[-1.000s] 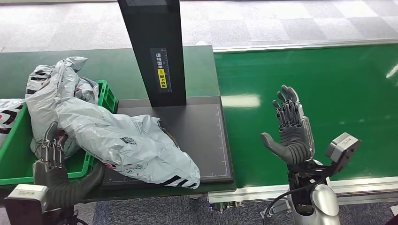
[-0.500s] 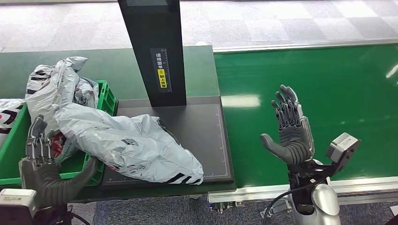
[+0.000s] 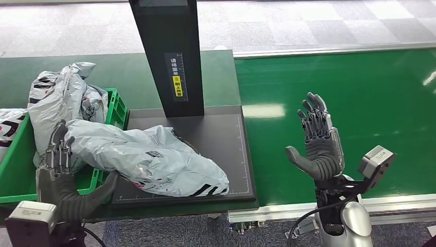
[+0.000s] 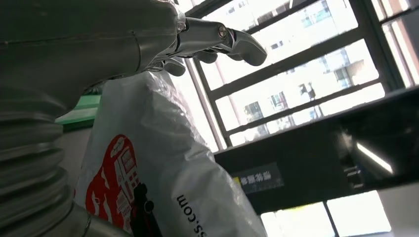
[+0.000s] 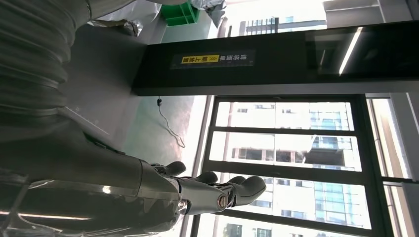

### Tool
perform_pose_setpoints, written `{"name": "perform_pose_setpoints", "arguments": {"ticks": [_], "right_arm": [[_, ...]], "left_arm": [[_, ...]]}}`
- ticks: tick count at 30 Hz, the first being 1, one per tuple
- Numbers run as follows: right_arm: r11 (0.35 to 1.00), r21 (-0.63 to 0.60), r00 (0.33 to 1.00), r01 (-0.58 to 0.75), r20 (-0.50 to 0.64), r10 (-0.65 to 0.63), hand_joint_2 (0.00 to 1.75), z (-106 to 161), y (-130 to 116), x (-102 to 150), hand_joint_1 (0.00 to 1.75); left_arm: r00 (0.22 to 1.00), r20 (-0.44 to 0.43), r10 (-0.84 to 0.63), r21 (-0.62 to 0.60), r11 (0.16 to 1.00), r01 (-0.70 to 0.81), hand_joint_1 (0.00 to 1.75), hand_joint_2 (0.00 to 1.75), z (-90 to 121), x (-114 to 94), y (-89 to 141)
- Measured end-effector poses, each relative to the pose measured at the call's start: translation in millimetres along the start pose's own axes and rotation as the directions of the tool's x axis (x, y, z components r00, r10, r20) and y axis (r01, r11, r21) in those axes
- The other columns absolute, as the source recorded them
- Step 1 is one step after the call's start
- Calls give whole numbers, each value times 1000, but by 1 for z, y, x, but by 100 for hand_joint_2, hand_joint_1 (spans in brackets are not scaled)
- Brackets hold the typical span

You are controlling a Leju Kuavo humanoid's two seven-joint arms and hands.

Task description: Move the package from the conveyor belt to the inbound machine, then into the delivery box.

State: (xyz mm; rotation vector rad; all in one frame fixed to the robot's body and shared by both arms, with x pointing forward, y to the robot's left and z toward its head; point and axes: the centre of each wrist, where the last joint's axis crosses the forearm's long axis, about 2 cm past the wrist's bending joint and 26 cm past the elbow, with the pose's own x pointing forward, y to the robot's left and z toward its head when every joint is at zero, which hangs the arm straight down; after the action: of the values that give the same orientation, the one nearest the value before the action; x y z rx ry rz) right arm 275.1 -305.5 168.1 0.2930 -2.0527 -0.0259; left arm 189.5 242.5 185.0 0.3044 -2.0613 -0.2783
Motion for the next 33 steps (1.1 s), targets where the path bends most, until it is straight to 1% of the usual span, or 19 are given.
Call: {"name": "perform_pose_setpoints", "arguments": {"ticks": [4,8,9,12,13,18,19,20,21,22,23,24,25,33], "right_arm": [[1000,5,1000,-1,12,0,175,-5,0,2,0],[1000,2,1000,-1,14,1,175,-7,-1,1,0],[1000,1,1000,0,14,0,175,-7,-1,1,0],[1000,-2,1000,2,16,-2,175,-7,-1,1,0],[1000,-3,1000,3,16,-3,175,-7,-1,1,0],[1000,-12,1000,6,17,-5,175,-7,-1,1,0],[1000,-14,1000,5,16,-5,175,-7,-1,1,0],[1000,-16,1000,5,16,-4,175,-7,-1,1,0],[1000,-17,1000,4,15,-4,175,-7,-1,1,0],[1000,-18,1000,4,15,-4,175,-7,-1,1,0],[1000,-18,1000,4,15,-4,175,-7,-1,1,0],[1000,-18,1000,5,15,-4,175,-7,-1,1,0],[1000,-19,1000,5,16,-4,175,-7,-1,1,0],[1000,-26,1000,2,25,-1,175,-7,-3,4,0]], "left_arm": [[999,-20,-35,-91,995,33,0,175,-1,-1,-13],[998,-25,-49,-138,989,45,0,175,0,-2,-23],[998,-26,-51,-146,988,46,16,175,0,-2,-24],[998,-26,-61,-172,983,56,147,175,1,-3,-28],[998,-25,-66,-184,981,60,175,175,1,-4,-29],[997,-18,-81,-222,972,75,175,175,1,-6,-32],[996,-16,-83,-227,971,77,153,175,1,-7,-32],[996,-15,-85,-233,969,80,139,175,0,-8,-33],[996,-13,-88,-239,968,82,136,175,0,-8,-33],[996,-13,-90,-243,966,84,136,175,0,-9,-33],[996,-12,-93,-248,965,87,158,175,0,-10,-33],[995,-11,-95,-252,964,90,171,175,0,-12,-33],[995,-10,-97,-256,962,91,175,175,-1,-12,-34],[994,-3,-107,-291,951,102,175,175,-3,-17,-37]]}}
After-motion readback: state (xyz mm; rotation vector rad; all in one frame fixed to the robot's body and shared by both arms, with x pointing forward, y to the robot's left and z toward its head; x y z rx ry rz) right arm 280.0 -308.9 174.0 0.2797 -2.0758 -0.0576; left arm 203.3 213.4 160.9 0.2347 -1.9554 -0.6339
